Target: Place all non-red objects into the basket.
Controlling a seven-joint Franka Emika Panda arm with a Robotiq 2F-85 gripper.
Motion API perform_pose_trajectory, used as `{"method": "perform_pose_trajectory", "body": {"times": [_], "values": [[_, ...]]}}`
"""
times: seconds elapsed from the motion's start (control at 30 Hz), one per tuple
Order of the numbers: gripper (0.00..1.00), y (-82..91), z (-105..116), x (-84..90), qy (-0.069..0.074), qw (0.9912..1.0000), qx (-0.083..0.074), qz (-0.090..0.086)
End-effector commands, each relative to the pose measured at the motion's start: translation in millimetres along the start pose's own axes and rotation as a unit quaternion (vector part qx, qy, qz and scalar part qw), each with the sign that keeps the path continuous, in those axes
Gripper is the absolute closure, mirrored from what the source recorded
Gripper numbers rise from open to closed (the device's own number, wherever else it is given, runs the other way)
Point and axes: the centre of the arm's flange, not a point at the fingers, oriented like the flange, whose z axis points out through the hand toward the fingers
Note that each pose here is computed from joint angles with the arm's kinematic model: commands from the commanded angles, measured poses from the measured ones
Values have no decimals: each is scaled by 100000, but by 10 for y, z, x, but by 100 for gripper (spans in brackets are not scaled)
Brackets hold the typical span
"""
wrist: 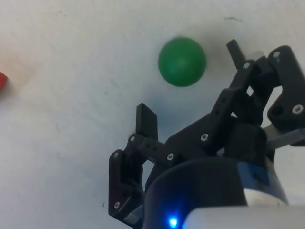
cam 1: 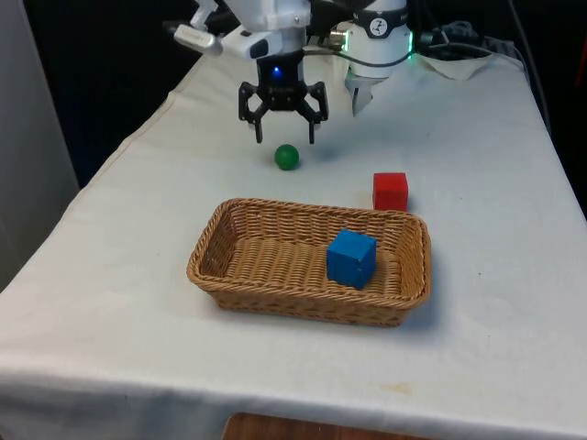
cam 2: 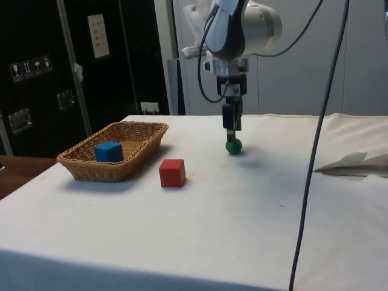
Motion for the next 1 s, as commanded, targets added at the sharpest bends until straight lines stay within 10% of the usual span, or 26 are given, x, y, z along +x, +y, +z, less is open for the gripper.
{"method": "perform_pose_trajectory", "body": {"times": [0.0, 0.6, 0.77, 0.9, 0.97], "values": [[0, -19, 10, 12, 867, 99996, 229, -48], [3, -50, 232, 35, 1693, 99976, -1288, 567], [42, -53, 250, 34, 1849, 99967, -1678, 631], [97, -58, 261, 33, 1873, 99963, -1862, 595], [100, -57, 260, 33, 1910, 99962, -1895, 595]]}}
